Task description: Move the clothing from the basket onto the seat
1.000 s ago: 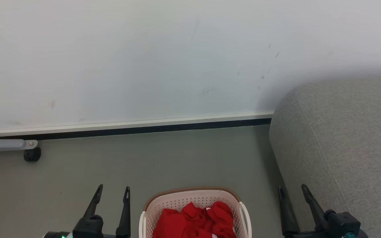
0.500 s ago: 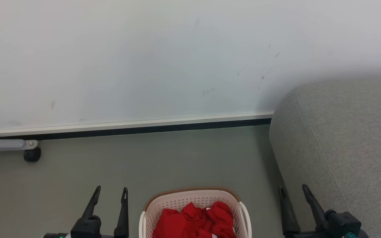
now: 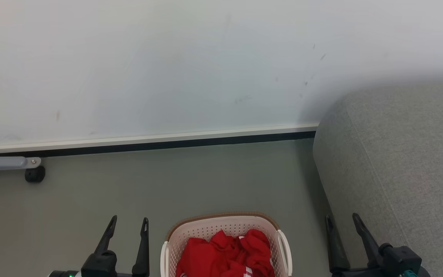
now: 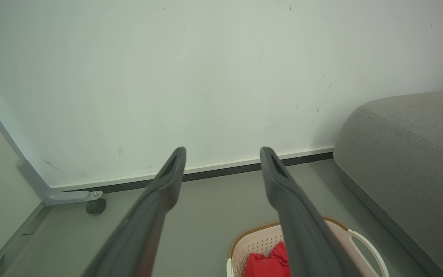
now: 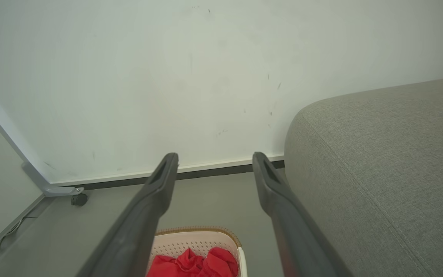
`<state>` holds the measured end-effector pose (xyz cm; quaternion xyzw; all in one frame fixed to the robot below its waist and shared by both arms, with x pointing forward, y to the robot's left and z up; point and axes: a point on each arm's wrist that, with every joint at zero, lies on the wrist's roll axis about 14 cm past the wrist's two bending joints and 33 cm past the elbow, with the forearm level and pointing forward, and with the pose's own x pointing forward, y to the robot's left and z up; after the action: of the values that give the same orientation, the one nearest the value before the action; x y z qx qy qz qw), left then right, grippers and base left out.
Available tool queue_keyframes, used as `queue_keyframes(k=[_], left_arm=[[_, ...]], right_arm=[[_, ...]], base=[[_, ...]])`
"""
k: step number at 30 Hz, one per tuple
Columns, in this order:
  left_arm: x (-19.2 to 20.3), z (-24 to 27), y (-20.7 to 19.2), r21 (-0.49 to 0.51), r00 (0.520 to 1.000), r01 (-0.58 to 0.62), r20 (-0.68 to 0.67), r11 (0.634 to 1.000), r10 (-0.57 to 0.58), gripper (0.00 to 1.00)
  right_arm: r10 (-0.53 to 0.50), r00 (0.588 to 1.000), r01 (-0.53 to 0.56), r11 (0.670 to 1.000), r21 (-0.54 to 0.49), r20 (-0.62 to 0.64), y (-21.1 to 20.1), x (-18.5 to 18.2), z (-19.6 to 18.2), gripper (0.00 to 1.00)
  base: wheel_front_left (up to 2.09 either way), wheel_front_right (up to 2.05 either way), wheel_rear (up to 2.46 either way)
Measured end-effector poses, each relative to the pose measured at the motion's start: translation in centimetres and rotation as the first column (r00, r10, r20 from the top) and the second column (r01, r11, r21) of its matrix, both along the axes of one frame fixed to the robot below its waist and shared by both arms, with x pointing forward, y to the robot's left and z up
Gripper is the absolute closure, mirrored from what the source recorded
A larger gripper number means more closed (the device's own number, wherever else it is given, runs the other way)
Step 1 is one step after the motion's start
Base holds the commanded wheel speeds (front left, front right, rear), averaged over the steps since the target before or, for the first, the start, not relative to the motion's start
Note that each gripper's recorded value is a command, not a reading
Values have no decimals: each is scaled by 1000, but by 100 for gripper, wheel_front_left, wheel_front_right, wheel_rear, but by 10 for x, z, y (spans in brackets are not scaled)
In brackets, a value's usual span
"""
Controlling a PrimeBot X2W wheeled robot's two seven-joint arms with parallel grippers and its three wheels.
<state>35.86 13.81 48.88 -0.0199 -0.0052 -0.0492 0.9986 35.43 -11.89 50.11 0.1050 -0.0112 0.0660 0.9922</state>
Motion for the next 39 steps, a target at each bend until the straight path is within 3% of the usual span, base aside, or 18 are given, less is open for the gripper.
queue_keyframes(k=[9,23,30,39], left_arm=[[8,-10,-5,7,999,27,-29,1000,-27,0],[63,-46,-49,3,977,181,-119,983,-180,0],[76,-85,-72,2,938,266,-233,964,-258,0],[88,-146,-101,-19,852,376,-386,926,-354,0]], right_arm=[[-5,1000,5,1000,8,-6,-1,9,-2,0],[-76,996,76,997,-3,41,-28,69,6,0],[-108,991,109,994,-4,81,-40,97,13,0],[-141,985,143,990,-16,102,-54,132,7,0]], base=[[0,0,0],[0,0,0],[0,0,0],[0,0,0]])
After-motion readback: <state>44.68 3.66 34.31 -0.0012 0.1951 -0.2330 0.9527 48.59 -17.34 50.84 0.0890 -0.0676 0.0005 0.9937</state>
